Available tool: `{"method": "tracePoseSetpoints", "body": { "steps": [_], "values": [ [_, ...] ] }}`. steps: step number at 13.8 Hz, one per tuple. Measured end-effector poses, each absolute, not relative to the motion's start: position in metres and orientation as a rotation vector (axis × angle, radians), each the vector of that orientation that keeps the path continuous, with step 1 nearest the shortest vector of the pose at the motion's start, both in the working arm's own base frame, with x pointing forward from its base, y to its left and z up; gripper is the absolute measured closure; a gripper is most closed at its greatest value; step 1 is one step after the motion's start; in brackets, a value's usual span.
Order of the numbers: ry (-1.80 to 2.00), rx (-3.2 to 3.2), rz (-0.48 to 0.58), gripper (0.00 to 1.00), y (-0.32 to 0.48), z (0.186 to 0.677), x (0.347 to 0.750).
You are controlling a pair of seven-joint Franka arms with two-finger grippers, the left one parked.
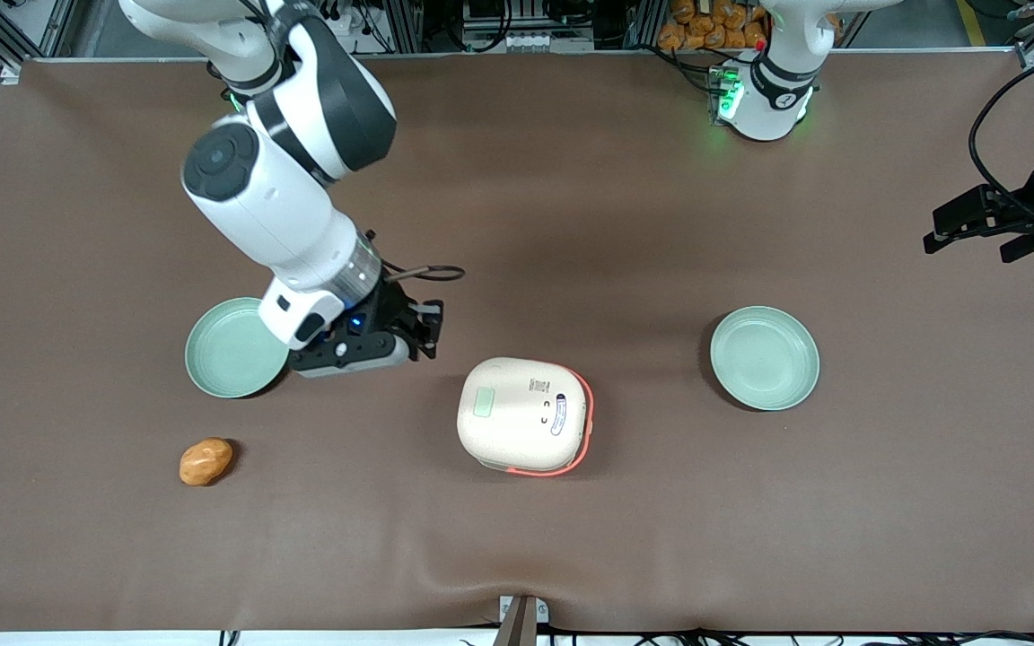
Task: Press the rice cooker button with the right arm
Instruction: 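Move the right gripper over the rice cooker's lid button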
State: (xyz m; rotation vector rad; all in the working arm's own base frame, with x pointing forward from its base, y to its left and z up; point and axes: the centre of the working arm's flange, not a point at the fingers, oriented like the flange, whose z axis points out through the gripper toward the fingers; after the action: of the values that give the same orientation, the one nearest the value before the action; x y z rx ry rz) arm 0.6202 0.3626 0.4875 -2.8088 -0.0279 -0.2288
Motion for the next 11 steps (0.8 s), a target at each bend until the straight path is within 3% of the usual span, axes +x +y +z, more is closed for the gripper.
{"method": "tracePoseSetpoints", "body": {
  "steps": [1,4,11],
  "values": [
    [-0.021,-2.804,-0.222,0.99,0.367,0.48,0.621],
    [-0.005,-2.795,-0.193,0.99,0.376,0.455,0.624],
    [0.009,-2.761,-0.321,0.99,0.403,0.395,0.639]
  ]
}}
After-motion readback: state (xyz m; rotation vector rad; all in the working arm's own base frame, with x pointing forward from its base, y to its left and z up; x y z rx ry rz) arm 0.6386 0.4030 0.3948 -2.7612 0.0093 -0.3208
